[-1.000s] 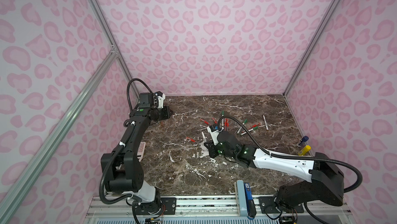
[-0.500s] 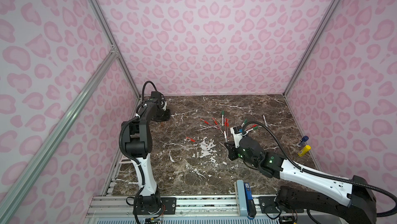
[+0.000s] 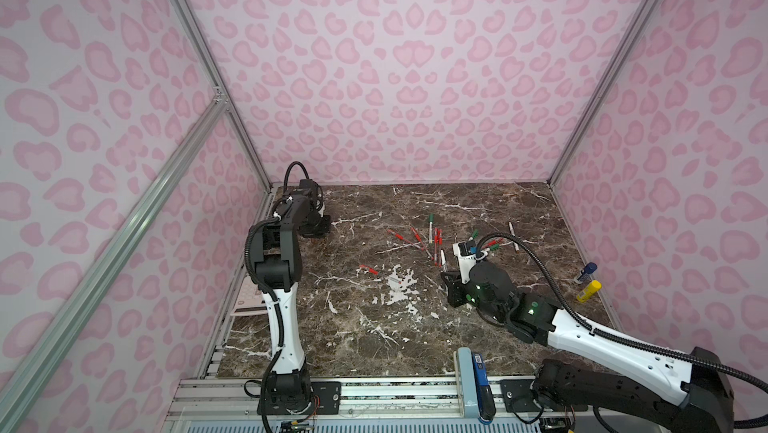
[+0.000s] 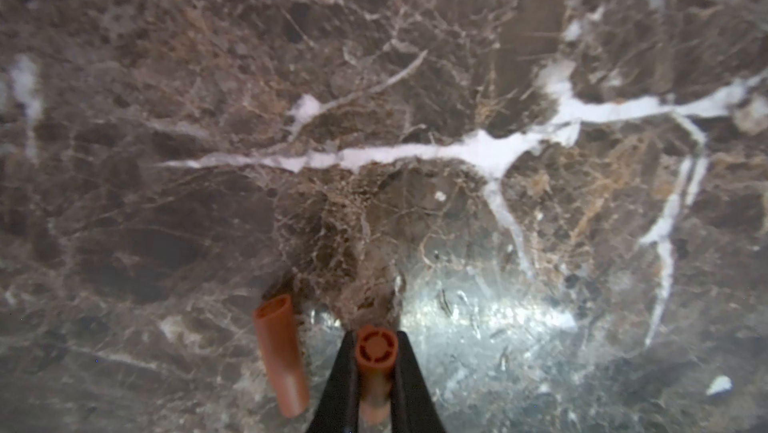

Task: Open the pen caps
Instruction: 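Open the left gripper to drop the cap and raise the left arm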

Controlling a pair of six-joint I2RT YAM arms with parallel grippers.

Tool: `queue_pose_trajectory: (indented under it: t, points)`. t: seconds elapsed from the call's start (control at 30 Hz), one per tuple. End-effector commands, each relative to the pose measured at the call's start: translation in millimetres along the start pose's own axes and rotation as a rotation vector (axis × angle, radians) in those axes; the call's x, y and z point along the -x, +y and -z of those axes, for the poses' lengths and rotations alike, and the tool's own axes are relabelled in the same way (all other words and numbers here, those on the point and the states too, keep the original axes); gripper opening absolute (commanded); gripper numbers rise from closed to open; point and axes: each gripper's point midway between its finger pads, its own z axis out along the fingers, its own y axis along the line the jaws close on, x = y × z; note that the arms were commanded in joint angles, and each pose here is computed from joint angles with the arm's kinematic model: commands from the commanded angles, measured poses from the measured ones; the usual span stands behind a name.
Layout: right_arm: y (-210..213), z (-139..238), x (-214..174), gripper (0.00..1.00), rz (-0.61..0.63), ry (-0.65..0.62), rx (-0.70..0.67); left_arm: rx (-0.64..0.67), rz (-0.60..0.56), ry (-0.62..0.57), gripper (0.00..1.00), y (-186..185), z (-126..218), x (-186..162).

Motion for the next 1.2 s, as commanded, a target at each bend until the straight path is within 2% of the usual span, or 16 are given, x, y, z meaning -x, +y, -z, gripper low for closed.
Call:
queue_pose_trajectory:
  t: [0.0,0.17,0.37,0.63,0.8,0.97,1.17]
  points:
    - [3,0,3,0.00,0.007,0.006,0.005,0.025,-0.010,0.036,0.14,4,-4,-7]
    - [2,1,5,0.00,0.014,-0.002,0.004,0.027,-0.003,0.038,0.25,4,-4,-7]
    - [-3,5,6,0.00,0.001,-0.024,-0.001,0.014,-0.006,-0.005,0.35,-4,18,-2]
    - [-22,9,11,0.00,-0.011,-0.004,-0.047,-0.044,-0.022,-0.139,0.51,-31,86,-1]
    - [-45,11,19,0.00,0.002,0.022,-0.108,-0.113,-0.052,-0.245,0.67,-52,132,-23]
    - [-83,15,33,0.00,-0.052,0.063,-0.186,-0.224,-0.092,-0.381,0.82,-70,174,-56]
    - [-130,18,49,0.00,-0.088,0.089,-0.268,-0.287,-0.126,-0.517,1.00,-78,199,-95]
